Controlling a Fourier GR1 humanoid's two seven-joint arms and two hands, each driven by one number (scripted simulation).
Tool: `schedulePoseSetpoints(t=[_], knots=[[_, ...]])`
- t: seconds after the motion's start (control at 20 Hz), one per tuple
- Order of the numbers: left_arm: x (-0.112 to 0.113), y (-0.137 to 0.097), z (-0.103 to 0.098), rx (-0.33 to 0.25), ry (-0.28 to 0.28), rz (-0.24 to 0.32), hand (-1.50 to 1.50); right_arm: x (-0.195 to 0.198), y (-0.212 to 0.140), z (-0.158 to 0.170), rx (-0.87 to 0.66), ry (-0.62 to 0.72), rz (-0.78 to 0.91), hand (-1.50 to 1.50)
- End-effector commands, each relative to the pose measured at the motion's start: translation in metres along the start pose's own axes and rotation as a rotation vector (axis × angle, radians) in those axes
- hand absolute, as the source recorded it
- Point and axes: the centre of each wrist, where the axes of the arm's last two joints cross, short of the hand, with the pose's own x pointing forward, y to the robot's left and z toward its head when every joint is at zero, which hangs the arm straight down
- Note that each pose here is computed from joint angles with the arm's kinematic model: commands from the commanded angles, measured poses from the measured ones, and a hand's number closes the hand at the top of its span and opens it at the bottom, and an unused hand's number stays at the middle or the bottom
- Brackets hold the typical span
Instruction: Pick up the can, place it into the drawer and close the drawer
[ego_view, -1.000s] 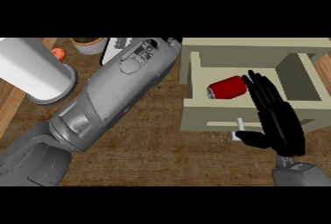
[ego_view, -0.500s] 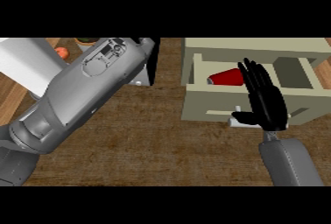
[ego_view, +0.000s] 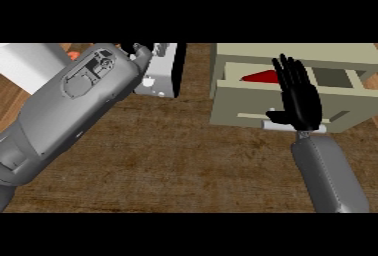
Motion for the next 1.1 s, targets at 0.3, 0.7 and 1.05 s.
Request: schedulePoseSetpoints(t=[0.3,0.7,1.05], knots=[[-0.003,0.03,0.006,0.008,0.035,-0.017,-1.5,0.013,0.023,-0.047,-0.033,0.056,-0.023,-1.5],[-0.032,0.06,0.032,-0.02,0.042,-0.019,-1.5,0.007,0.017,-0.076,-0.057,0.081,0.017,-1.5],[-0.047,0.051,0.048,-0.034,0.04,-0.021,-1.5,0.029,0.006,-0.104,-0.084,0.082,-0.004,-1.5]])
